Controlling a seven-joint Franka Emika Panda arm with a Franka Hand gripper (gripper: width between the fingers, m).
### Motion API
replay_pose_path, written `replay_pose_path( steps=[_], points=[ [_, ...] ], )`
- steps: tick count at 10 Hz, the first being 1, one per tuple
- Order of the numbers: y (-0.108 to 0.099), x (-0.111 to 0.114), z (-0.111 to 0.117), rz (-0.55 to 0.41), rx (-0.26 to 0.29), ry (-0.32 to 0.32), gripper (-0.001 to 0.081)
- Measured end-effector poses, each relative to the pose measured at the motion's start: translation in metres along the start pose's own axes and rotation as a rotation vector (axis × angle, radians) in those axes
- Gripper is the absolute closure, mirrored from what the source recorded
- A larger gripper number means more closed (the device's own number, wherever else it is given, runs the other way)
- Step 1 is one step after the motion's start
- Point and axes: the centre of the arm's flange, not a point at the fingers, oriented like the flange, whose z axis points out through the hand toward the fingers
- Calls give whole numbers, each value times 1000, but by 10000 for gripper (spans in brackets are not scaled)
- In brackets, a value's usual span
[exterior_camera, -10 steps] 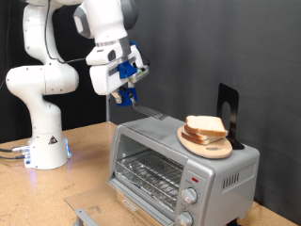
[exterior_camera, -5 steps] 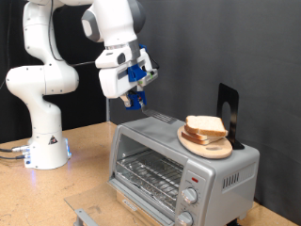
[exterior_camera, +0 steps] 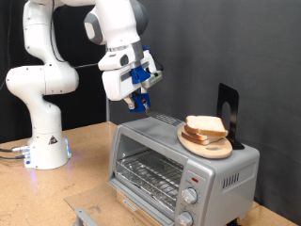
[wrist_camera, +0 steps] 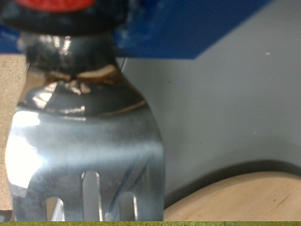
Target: Make a piece of toast with the oven
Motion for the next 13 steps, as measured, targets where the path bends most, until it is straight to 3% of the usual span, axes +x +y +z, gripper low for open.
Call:
replay_pose_path(
  steps=[13],
  points=[
    [-23, -5, 16, -20, -11, -14, 324]
  ],
)
